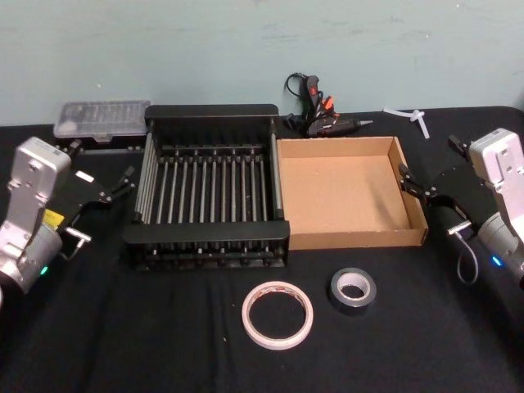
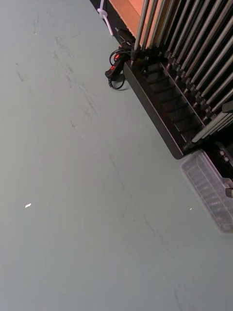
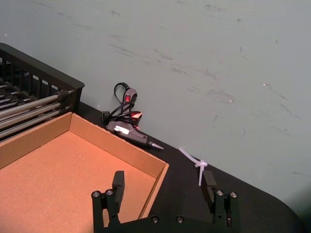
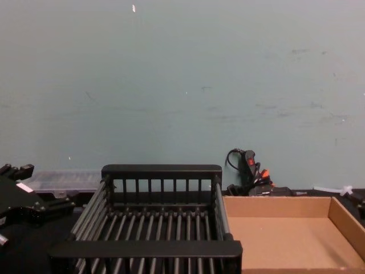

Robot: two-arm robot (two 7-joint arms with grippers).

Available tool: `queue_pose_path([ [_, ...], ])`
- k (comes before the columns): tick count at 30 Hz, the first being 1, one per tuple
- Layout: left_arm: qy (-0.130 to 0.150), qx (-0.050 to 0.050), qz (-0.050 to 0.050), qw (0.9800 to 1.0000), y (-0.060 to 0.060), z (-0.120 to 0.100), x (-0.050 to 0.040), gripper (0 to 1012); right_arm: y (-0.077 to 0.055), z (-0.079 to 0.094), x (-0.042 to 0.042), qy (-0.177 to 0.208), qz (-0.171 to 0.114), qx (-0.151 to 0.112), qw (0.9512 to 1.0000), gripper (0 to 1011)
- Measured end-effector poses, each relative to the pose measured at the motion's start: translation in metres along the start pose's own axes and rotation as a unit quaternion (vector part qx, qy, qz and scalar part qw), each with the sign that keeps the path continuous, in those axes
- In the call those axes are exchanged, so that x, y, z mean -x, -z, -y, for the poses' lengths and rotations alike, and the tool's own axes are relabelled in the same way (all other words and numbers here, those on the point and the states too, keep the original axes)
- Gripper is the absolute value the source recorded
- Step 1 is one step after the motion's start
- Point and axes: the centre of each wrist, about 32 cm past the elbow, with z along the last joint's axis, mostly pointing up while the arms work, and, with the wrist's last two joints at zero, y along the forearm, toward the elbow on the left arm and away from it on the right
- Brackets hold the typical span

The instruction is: Pick up the white tape and place it into the black box , Pick up the silver tape and place it into the brown box.

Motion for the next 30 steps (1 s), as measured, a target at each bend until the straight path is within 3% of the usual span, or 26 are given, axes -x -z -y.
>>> queue_pose_path([
  [30,0.000,0.000,0.000,1.0000,0.0000,0.0000,0.0000,1001,0.0000,0.0000,0.0000,0.000,0.000,0.000,1.0000,1002],
])
